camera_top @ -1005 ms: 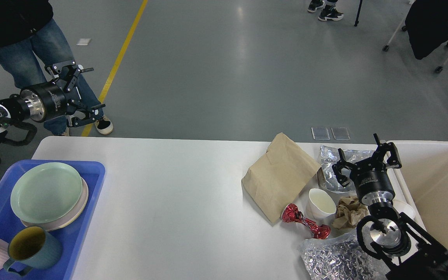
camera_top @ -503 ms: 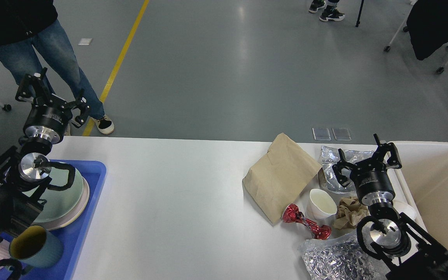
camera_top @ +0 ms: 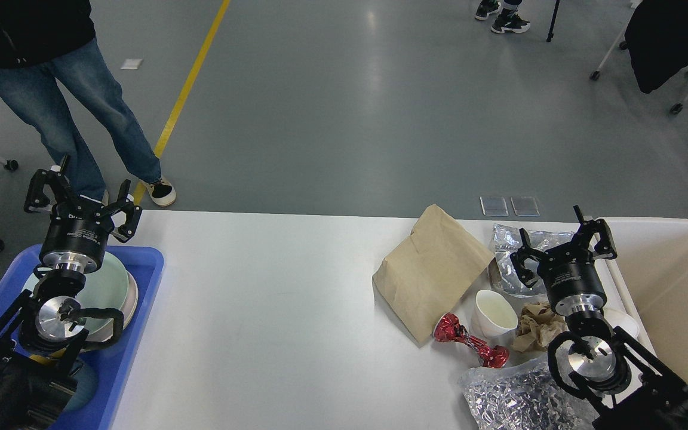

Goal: Tidy desktop

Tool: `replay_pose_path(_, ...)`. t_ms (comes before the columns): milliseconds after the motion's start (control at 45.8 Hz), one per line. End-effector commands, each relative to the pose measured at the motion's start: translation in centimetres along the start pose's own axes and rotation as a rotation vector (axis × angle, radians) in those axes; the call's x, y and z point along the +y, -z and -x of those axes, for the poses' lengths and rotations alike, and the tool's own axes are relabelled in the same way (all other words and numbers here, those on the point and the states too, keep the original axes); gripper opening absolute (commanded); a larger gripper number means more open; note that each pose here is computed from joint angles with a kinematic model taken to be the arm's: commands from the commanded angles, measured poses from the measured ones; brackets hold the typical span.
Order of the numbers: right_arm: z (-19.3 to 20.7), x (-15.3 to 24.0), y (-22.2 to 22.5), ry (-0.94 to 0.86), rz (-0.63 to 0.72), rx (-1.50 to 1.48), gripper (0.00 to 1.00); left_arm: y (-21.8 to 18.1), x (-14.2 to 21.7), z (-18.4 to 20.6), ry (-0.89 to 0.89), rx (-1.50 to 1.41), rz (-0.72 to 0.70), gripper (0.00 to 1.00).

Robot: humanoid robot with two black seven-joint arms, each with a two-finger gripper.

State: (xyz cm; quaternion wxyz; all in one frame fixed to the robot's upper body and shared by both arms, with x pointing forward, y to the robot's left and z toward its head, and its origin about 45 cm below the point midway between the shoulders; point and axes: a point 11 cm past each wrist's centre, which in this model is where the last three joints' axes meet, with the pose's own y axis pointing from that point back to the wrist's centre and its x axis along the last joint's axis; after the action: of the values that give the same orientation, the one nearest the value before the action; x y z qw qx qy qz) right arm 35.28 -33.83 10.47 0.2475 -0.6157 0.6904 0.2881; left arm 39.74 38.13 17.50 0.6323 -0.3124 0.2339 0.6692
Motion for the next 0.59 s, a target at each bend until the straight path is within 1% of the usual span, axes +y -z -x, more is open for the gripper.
replay_pose_path(0,0.0,0.0,0.0,0.000,0.000,0.000,1.00,0.5,0.1,0.3,0.019,0.003,-0.010,0.96)
replay_pose_path(393,0.0,0.0,0.0,0.000,0.000,0.000,1.00,0.1,-0.5,0.5,0.017,0.018,0.013,0.96)
replay_pose_path(568,0.0,0.0,0.0,0.000,0.000,0.000,1.00,1.8,-0.3,1.0,0.014,0.052,-0.003,0.96)
